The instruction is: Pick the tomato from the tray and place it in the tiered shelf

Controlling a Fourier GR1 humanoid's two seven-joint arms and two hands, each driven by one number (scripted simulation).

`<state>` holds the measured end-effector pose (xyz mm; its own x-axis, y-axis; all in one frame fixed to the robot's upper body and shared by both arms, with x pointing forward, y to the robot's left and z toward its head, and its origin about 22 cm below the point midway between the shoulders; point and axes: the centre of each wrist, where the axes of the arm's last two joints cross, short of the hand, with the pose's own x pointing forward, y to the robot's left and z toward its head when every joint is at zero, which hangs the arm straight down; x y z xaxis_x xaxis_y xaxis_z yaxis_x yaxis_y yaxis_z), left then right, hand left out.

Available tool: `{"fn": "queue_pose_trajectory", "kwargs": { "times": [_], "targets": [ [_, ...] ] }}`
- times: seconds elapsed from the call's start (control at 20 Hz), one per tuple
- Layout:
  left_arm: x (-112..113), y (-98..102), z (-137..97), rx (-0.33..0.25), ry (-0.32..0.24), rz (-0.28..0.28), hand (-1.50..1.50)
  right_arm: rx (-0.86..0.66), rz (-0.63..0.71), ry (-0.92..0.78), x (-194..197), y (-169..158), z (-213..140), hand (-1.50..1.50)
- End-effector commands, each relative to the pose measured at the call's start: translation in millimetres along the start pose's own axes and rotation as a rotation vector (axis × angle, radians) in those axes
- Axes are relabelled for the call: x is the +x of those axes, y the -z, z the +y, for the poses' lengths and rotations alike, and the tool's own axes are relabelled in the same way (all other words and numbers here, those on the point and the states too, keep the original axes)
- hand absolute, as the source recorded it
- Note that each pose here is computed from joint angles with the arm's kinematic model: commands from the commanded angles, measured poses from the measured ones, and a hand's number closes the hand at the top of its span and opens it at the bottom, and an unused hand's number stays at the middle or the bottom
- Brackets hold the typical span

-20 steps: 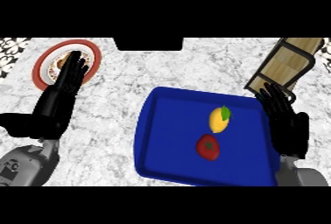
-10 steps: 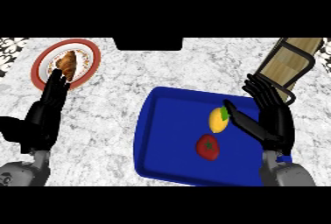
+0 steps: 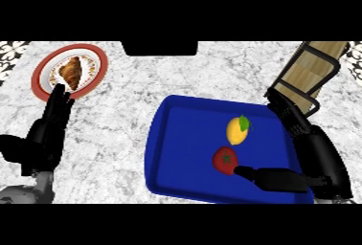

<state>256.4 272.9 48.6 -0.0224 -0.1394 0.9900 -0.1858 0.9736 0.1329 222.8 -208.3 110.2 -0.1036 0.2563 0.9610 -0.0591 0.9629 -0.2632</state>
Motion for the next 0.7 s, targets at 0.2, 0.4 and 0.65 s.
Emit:
{"fn": "queue_pose_trajectory", "kwargs": {
  "times": [0.2,0.4,0.65],
  "targets": [
    [5,-2,-9,-0.006,-0.009,0.008,0.00,0.124,0.183,-0.568,47,3,-8,-1.50],
    [13,3,-11,-0.030,-0.009,-0.031,0.00,0.153,0.292,-0.759,71,8,14,-1.50],
    [8,6,-2,-0.012,-0.016,0.003,0.00,0.163,0.401,-0.836,85,2,59,-1.50]
  ]
}}
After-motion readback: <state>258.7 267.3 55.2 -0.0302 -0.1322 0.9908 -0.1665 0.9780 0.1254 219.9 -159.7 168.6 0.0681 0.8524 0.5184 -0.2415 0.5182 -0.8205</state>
